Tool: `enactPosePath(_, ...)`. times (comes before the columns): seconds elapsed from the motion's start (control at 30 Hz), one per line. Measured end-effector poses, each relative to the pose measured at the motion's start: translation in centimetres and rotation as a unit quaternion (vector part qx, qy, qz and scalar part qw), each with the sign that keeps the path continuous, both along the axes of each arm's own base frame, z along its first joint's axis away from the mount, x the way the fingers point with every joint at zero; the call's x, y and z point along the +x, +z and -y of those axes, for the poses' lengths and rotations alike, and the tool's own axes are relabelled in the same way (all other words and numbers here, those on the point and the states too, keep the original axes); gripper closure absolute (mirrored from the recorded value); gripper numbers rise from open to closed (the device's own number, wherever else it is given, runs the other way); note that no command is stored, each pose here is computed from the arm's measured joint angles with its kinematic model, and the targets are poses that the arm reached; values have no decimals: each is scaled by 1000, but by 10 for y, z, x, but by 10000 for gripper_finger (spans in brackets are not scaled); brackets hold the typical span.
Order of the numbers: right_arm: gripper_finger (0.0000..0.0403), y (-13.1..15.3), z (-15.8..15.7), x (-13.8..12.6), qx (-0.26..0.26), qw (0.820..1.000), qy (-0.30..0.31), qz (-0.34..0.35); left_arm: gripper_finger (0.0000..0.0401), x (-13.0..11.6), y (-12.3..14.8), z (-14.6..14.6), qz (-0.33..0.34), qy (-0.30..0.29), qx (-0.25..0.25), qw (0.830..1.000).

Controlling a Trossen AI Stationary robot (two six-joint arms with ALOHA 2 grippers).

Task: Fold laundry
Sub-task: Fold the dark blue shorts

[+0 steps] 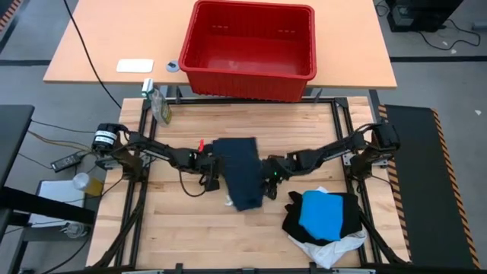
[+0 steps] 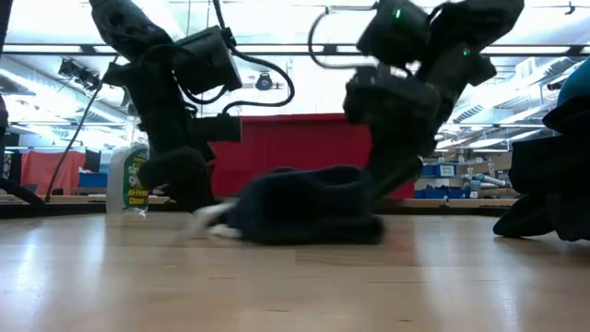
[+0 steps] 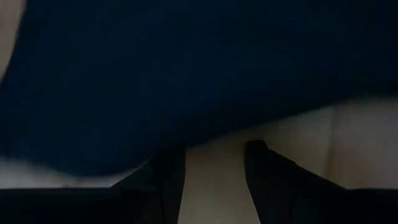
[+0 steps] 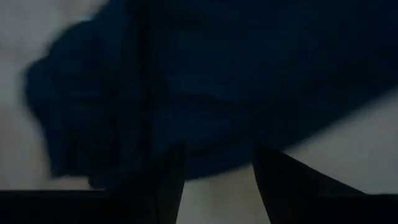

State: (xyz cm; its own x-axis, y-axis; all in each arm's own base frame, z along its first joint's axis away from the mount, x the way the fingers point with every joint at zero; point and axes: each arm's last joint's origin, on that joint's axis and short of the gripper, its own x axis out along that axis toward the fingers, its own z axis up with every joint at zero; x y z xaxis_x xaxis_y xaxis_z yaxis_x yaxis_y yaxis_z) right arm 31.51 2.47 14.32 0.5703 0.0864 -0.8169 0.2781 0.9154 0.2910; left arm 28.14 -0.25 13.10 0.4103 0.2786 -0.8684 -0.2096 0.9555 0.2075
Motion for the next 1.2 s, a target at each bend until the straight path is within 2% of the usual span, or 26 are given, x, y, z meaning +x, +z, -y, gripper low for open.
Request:
enactPosePath(0.17, 222, 15, -24, 5, 25, 1000, 2, 15, 239, -4, 13, -9, 16, 2, -17, 1000)
enactPosePath(0.27, 230, 30, -17, -1, -5, 1000, -9, 14, 239, -11, 29, 2, 24, -38, -26, 999)
enactPosePath(0.4, 233, 53, -7, -4, -50, 997, 17, 62, 239, -20, 49, 26, 54, -100, -50, 992)
enactPosePath(0.47, 232, 58, -5, -2, -66, 994, 21, 84, 239, -19, 56, 41, 84, -157, -72, 981)
enactPosePath(0.57, 222, 55, -5, 5, -66, 992, 12, 105, 239, -21, 60, 67, 97, -241, -71, 963)
enactPosePath(0.77, 181, 32, -9, 18, -2, 995, -34, 94, 236, -17, 65, 98, 104, -323, -30, 940)
enactPosePath(0.87, 152, 22, -10, 24, 13, 995, -35, 94, 215, -16, 62, 105, 102, -347, -22, 932)
enactPosePath(1.03, 96, 6, -7, 29, 30, 995, -57, 81, 150, -8, 57, 110, 118, -383, 12, 916)
enactPosePath(1.2, 67, -1, -4, 31, 40, 990, -109, 78, 92, -1, 34, 111, 75, -413, 62, 906)
